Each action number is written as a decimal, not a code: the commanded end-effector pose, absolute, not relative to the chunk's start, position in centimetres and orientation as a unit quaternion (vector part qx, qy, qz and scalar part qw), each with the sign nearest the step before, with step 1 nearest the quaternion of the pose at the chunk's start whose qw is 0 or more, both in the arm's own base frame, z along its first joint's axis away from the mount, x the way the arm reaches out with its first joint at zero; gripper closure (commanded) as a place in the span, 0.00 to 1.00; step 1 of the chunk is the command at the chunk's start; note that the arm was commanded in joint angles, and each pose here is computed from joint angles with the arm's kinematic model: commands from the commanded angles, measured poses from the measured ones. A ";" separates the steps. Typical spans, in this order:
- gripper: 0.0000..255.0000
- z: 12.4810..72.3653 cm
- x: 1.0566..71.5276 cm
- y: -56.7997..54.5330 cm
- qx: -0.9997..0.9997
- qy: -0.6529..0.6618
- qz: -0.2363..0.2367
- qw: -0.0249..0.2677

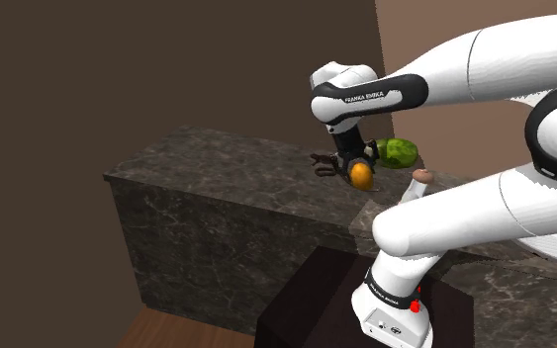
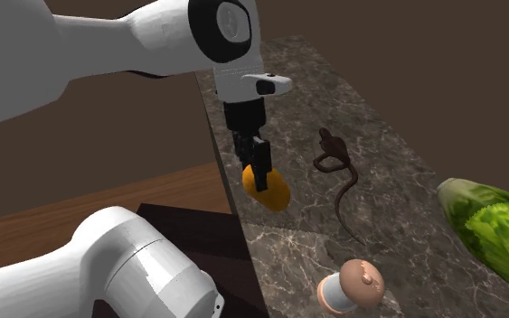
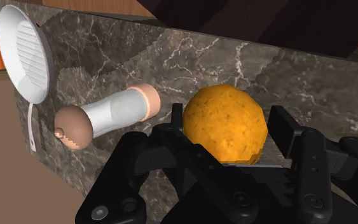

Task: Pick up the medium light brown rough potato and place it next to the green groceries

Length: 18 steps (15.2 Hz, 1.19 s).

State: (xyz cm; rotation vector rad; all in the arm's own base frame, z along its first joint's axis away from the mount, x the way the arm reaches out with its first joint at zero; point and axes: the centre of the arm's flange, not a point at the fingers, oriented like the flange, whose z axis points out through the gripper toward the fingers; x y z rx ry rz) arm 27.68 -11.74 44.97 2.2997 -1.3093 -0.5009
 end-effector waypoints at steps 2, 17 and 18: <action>1.00 46.6 27.6 -11.8 0.832 -0.474 -0.182 0.222; 1.00 53.2 26.9 -14.3 0.832 -0.474 -0.182 0.222; 1.00 53.3 26.5 -15.6 0.832 -0.474 -0.182 0.222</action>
